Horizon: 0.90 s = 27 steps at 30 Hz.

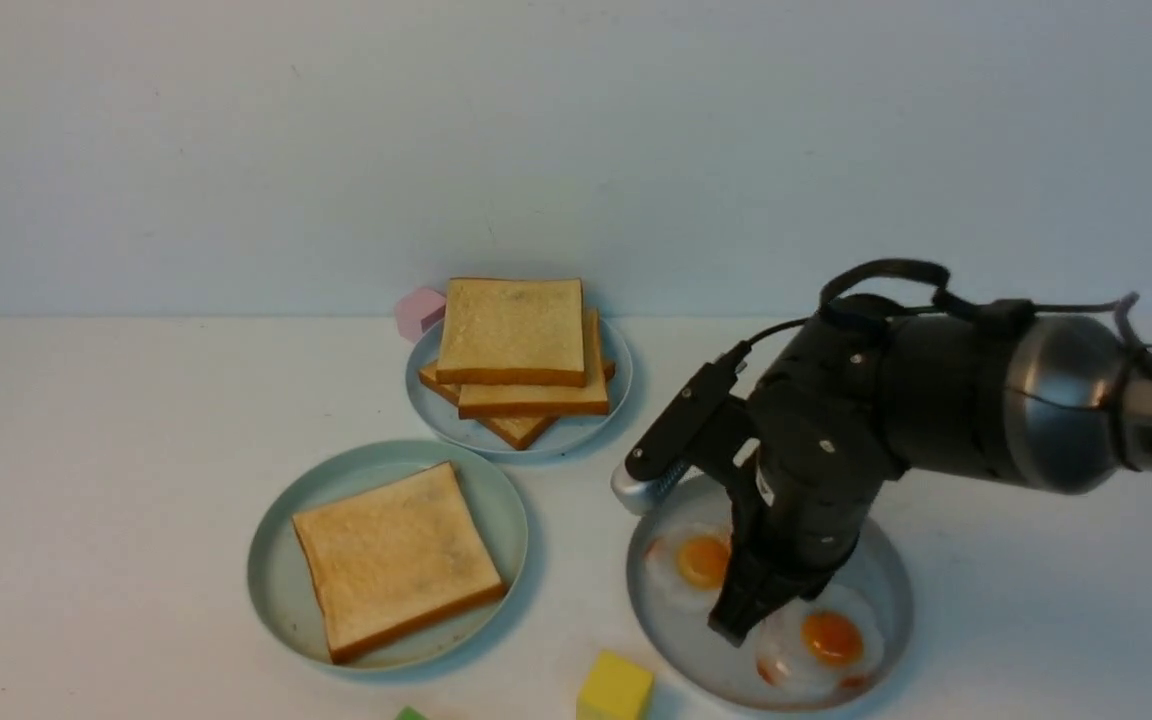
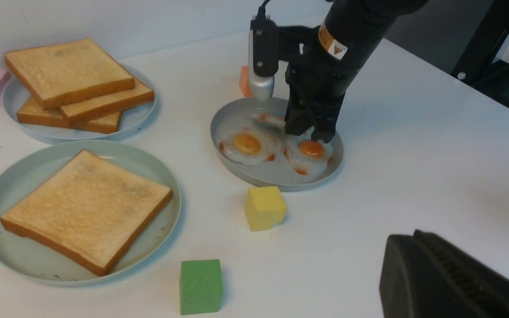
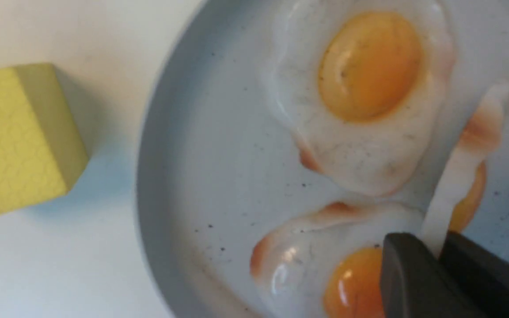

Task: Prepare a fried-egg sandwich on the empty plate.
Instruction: Use the right arm to grab a fried egg, then use the right arm to place the fried egg on the slice of bread in the middle

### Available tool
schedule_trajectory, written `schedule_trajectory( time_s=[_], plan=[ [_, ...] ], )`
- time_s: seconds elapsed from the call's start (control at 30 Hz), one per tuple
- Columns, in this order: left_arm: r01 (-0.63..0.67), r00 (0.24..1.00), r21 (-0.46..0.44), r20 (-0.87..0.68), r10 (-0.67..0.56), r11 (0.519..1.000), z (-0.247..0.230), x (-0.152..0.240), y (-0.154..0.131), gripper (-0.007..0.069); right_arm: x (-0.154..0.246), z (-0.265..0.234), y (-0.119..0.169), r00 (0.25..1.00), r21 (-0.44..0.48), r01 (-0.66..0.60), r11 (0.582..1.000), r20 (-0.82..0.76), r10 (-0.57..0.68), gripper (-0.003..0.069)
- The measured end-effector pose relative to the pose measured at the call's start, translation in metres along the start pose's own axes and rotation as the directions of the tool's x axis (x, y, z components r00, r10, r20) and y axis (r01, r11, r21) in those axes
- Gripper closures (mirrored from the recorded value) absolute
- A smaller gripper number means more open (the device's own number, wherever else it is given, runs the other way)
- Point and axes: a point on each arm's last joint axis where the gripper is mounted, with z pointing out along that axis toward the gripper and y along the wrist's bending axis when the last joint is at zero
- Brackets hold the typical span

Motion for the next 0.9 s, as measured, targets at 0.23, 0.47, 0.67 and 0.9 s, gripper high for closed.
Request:
schedule_trajectory(
  time_s=[0.23,0.47,0.67,0.9],
  plan=[
    [0.0,1.0,0.0,0.0,0.0,1.0,0.0,0.0,0.0,0.0638,0.002,-0.028,-0.007,0.998,0.038,-0.005,0.999,0.063,0.002,0.0591],
    [0.042,0.999,-0.12,-0.016,-0.045,0.992,-0.001,0.002,0.011,0.0638,-0.016,-0.091,0.02,0.969,0.072,0.039,0.997,0.24,-0.056,0.0591],
    [0.136,0.991,-0.263,0.024,-0.134,0.955,-0.004,0.001,0.024,0.0638,-0.057,-0.118,0.083,0.857,0.045,0.188,0.981,0.48,-0.186,0.0591],
    [0.176,0.984,-0.284,0.068,-0.163,0.942,-0.004,-0.002,0.026,0.0638,-0.091,-0.07,0.119,0.833,0.038,0.265,0.963,0.494,-0.249,0.0591]
  ],
)
